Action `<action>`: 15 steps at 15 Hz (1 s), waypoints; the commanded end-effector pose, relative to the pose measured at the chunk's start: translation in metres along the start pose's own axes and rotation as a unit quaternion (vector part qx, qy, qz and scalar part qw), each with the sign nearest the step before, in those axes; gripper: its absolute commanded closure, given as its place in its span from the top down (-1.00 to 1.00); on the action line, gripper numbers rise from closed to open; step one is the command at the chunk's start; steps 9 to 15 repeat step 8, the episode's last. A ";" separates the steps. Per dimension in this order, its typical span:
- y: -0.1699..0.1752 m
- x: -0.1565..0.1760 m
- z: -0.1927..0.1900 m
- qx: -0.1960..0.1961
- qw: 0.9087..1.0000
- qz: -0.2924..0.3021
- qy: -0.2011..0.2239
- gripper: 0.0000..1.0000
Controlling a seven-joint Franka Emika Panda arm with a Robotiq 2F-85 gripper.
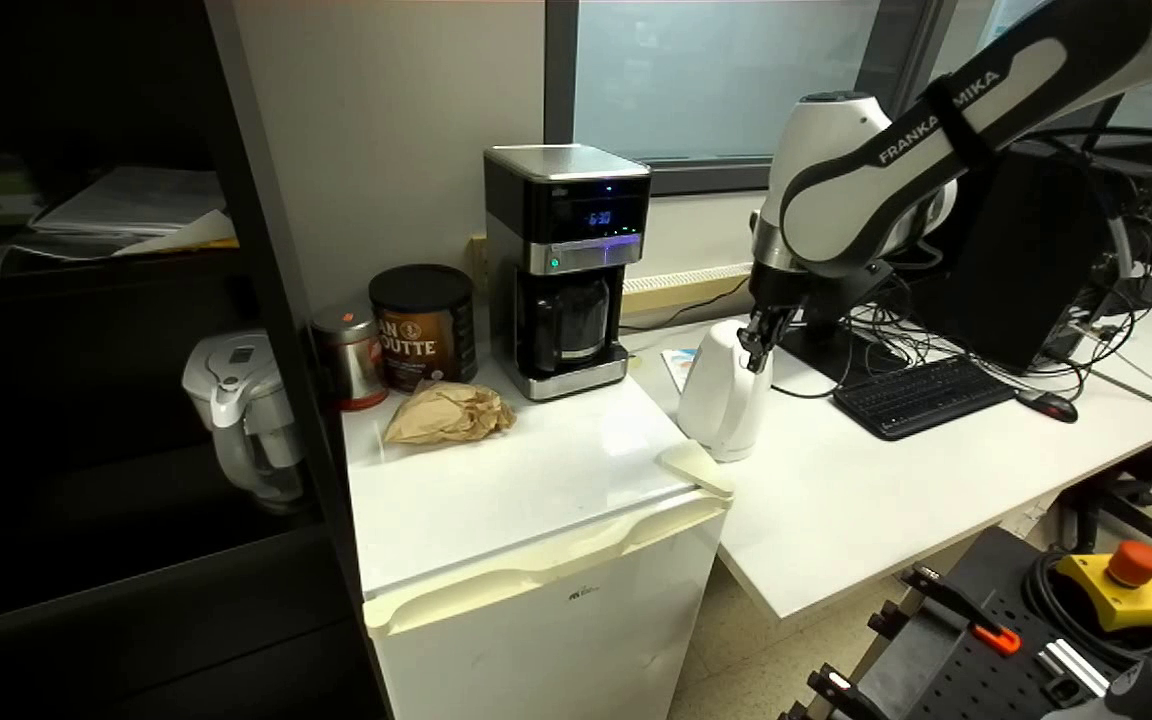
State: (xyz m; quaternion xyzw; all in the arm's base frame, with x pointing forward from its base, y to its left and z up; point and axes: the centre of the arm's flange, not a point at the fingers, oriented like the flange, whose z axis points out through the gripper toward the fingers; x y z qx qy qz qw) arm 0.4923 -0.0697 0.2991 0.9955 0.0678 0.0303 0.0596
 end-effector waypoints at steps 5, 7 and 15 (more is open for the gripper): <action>-0.017 -0.059 -0.053 0.015 0.998 -0.065 -0.006 -0.95; -0.020 -0.068 -0.057 0.016 0.997 -0.072 -0.007 -0.93; -0.021 -0.071 -0.059 0.016 0.997 -0.075 -0.006 -0.94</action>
